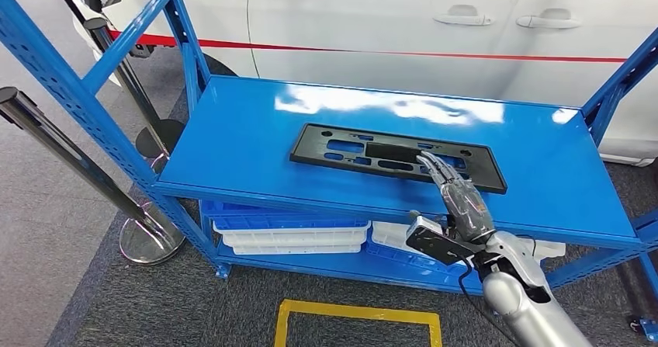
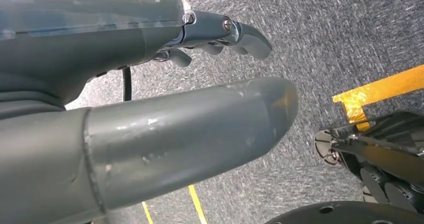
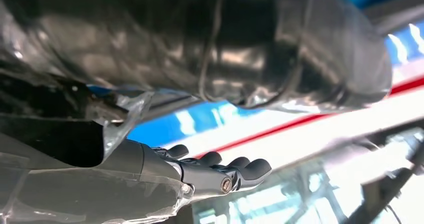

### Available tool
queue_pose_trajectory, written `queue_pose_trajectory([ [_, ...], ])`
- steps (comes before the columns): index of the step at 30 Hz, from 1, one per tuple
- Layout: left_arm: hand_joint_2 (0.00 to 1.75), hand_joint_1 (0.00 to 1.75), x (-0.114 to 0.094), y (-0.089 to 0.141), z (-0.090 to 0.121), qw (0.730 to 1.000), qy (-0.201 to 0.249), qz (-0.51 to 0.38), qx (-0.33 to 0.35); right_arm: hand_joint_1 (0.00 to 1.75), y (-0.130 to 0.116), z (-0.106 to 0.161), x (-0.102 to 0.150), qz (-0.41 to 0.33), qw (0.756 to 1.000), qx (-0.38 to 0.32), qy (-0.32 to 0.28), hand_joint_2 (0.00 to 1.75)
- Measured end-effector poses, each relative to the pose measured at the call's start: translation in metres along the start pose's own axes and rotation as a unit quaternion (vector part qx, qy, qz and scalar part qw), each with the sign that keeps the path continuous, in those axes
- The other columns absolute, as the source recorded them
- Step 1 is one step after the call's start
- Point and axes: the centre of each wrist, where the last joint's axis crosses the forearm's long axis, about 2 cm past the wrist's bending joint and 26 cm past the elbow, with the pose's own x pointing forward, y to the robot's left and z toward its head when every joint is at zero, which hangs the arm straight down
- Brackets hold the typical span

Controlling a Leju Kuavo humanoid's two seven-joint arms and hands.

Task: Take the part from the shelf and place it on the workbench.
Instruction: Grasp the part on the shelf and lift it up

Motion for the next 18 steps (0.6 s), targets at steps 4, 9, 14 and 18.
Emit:
queue_pose_trajectory([
  [4, 0.0, 0.0, 0.0, 0.0, 0.0, 1.0, 0.0, 0.0, 0.0, 0.0, -0.007, -0.005, 0.01, 0.0, 1.0, -0.011, -0.021, 0.87],
  [9, 0.0, 0.0, 0.0, 0.0, 0.0, 1.0, 0.0, -0.003, -0.001, 0.0, -0.011, -0.018, 0.021, 0.024, 0.999, -0.011, -0.024, 1.75],
  [14, 0.0, 0.0, 0.001, 0.0, 0.0, 1.0, 0.0, -0.011, -0.001, 0.0, -0.008, -0.028, 0.027, 0.028, 0.999, -0.004, -0.019, 1.75],
  [18, 0.0, 0.0, 0.002, -0.001, 0.0, 1.0, -0.001, -0.016, -0.002, 0.0, 0.001, -0.033, 0.021, 0.041, 0.999, 0.013, 0.002, 1.75],
])
